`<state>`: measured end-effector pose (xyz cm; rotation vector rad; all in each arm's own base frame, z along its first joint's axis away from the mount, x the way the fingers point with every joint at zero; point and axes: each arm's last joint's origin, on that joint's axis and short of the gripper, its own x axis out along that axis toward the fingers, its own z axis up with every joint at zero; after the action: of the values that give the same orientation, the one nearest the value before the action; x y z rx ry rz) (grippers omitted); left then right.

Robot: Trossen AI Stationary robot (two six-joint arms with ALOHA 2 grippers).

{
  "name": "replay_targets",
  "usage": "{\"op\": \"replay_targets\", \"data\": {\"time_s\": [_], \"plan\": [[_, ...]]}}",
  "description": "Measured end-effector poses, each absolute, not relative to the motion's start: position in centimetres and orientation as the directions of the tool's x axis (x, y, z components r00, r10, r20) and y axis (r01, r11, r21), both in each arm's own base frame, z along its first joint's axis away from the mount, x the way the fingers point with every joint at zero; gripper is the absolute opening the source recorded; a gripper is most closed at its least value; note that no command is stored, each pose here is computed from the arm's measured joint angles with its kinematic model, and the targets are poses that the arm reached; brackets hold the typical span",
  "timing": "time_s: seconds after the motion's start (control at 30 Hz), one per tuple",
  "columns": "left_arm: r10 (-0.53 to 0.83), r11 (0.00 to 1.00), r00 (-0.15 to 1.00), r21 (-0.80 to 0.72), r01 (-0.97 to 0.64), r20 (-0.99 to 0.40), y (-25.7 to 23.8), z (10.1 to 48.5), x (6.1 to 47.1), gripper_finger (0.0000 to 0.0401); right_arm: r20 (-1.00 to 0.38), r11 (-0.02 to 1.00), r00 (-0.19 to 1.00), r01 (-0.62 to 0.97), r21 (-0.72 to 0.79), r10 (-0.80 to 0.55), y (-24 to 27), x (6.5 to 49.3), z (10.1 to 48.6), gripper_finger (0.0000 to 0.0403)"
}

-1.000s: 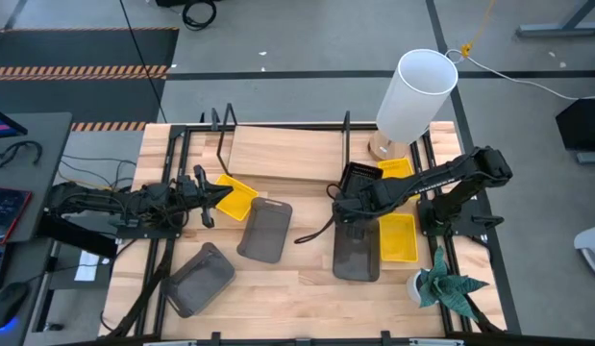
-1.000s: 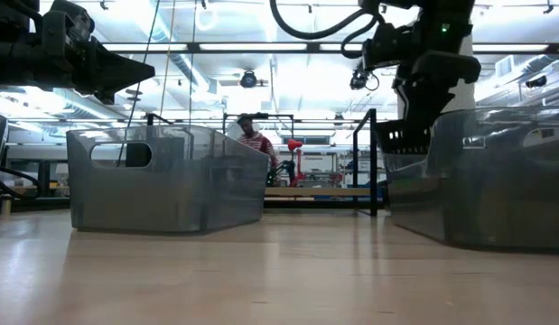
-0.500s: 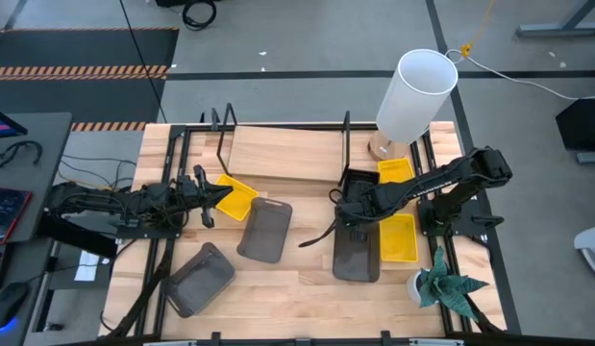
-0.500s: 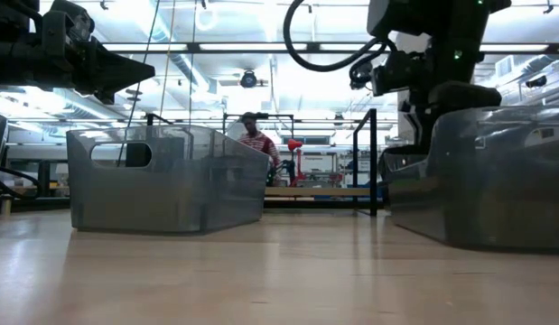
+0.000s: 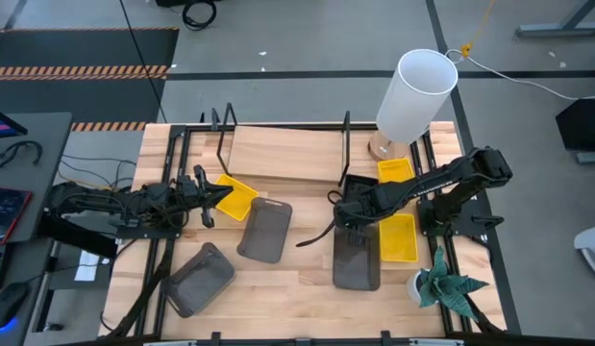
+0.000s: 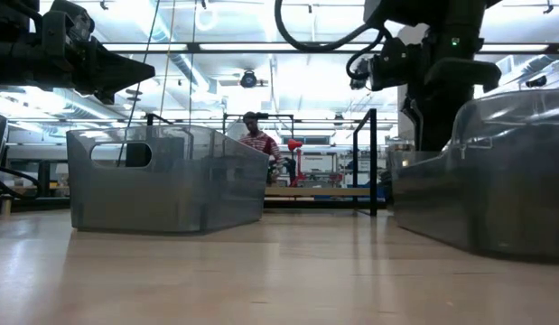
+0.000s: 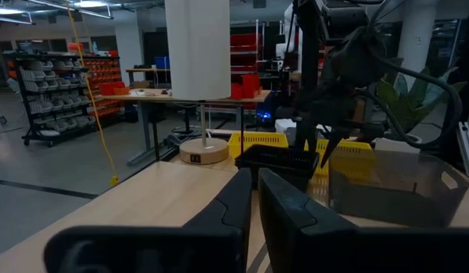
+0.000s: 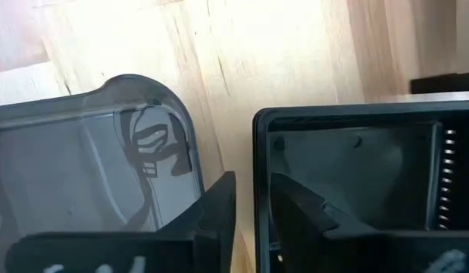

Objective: Stack baskets on shelf by color
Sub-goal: Put the stacked black bins on the shelf

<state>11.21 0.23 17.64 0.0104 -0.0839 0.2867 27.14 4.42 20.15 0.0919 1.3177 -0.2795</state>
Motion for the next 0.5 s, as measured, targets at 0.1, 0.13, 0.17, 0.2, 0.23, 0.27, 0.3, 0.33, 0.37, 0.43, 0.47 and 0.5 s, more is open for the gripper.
{"op": "replay_targets", "data": {"time_s": [0.1, 0.13, 0.17, 0.2, 0.23, 0.27, 0.3, 0.33, 0.37, 0.43, 0.47, 0.5], "plan": [[0.282, 0.959, 0.956, -0.002, -0.283, 0.084, 0.23, 17.64, 11.21, 0.0027, -0.963, 0.961, 0.223, 0.262, -0.088, -0.149, 4.53, 27.12, 20.15, 0.0109], [0.282, 0.959, 0.956, -0.002, -0.283, 0.084, 0.23, 17.64, 11.22, 0.0026, -0.963, 0.961, 0.225, 0.264, -0.086, -0.148, 4.60, 27.12, 20.15, 0.0114], [0.282, 0.959, 0.956, -0.002, -0.283, 0.084, 0.23, 17.64, 11.21, 0.0025, -0.963, 0.962, 0.227, 0.261, -0.085, -0.147, 4.72, 27.11, 20.16, 0.0120], [0.282, 0.959, 0.956, -0.002, -0.283, 0.084, 0.23, 17.65, 11.21, 0.0025, -0.962, 0.963, 0.230, 0.257, -0.084, -0.145, 4.86, 27.11, 20.16, 0.0126], [0.282, 0.959, 0.956, -0.002, -0.283, 0.084, 0.23, 17.64, 11.21, 0.0026, -0.962, 0.963, 0.234, 0.257, -0.080, -0.142, 5.01, 27.12, 20.17, 0.0132], [0.282, 0.959, 0.956, -0.002, -0.283, 0.084, 0.23, 17.64, 11.21, 0.0027, -0.962, 0.962, 0.235, 0.262, -0.077, -0.141, 5.08, 27.11, 20.17, 0.0139], [0.282, 0.959, 0.956, -0.002, -0.283, 0.084, 0.23, 17.64, 11.21, 0.0028, -0.962, 0.961, 0.234, 0.267, -0.075, -0.141, 5.14, 27.09, 20.17, 0.0146], [0.282, 0.959, 0.956, -0.002, -0.283, 0.084, 0.23, 17.64, 11.21, 0.0030, -0.962, 0.960, 0.234, 0.270, -0.074, -0.140, 5.18, 27.09, 20.17, 0.0153], [0.282, 0.959, 0.956, -0.002, -0.283, 0.084, 0.23, 17.65, 11.21, 0.0031, -0.962, 0.959, 0.234, 0.274, -0.073, -0.140, 5.20, 27.08, 20.17, 0.0160], [0.282, 0.959, 0.956, -0.002, -0.283, 0.084, 0.23, 17.65, 11.22, 0.0034, -0.962, 0.958, 0.234, 0.277, -0.073, -0.141, 5.20, 27.08, 20.17, 0.0173], [0.282, 0.959, 0.956, -0.002, -0.283, 0.084, 0.23, 17.64, 11.22, 0.0035, -0.962, 0.958, 0.234, 0.277, -0.074, -0.142, 5.19, 27.08, 20.17, 0.0179], [0.282, 0.959, 0.956, -0.002, -0.283, 0.084, 0.23, 17.64, 11.21, 0.0036, -0.962, 0.958, 0.234, 0.277, -0.075, -0.144, 5.19, 27.08, 20.17, 0.0184]]}}
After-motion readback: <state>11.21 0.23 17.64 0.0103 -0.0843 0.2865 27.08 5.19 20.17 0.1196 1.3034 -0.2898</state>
